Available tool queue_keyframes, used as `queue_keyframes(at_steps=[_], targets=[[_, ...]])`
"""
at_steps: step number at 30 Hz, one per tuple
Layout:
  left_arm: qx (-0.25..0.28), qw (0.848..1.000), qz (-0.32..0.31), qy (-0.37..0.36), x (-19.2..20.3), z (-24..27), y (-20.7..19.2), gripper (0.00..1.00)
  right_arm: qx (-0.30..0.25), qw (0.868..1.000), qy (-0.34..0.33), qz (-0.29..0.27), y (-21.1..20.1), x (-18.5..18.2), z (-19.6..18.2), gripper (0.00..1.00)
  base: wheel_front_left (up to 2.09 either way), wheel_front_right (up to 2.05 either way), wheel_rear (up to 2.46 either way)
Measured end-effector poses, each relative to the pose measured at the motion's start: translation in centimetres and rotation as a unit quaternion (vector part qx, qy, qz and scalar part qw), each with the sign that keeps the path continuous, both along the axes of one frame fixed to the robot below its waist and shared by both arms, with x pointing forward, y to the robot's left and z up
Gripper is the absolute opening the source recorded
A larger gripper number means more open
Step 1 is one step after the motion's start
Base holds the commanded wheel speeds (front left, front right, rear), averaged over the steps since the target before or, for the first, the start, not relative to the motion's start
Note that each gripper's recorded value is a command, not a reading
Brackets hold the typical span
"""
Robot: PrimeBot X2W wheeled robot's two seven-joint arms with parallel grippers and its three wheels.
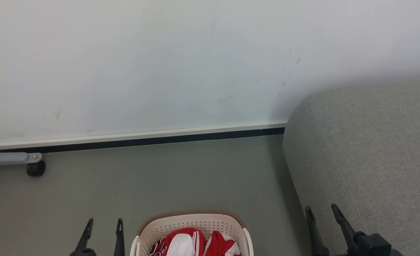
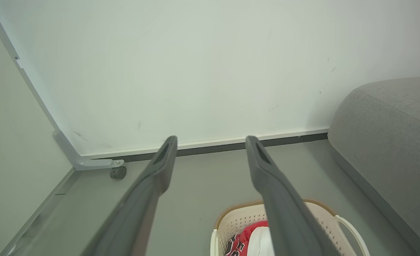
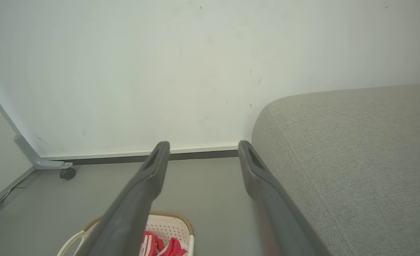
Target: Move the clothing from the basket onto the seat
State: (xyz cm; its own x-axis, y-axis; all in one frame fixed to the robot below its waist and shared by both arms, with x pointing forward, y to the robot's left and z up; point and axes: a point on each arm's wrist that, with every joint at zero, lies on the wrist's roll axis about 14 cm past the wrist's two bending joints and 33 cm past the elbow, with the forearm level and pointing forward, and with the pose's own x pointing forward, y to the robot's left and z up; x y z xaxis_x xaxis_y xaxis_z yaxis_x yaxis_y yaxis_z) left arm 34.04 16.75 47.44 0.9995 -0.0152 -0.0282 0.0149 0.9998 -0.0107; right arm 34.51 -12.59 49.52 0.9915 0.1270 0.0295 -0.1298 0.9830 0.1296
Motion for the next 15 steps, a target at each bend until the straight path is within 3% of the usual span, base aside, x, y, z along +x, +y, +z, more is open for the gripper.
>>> queue_keyframes(at_steps=[15], targets=[[0.014, 0.996, -0.044, 0.073, 2.2, -4.7, -2.0, 1.00, -0.019, 1.000, 0.001, -0.004, -0.9, 2.9, -0.4, 1.00, 0.00, 0.00, 0.00]])
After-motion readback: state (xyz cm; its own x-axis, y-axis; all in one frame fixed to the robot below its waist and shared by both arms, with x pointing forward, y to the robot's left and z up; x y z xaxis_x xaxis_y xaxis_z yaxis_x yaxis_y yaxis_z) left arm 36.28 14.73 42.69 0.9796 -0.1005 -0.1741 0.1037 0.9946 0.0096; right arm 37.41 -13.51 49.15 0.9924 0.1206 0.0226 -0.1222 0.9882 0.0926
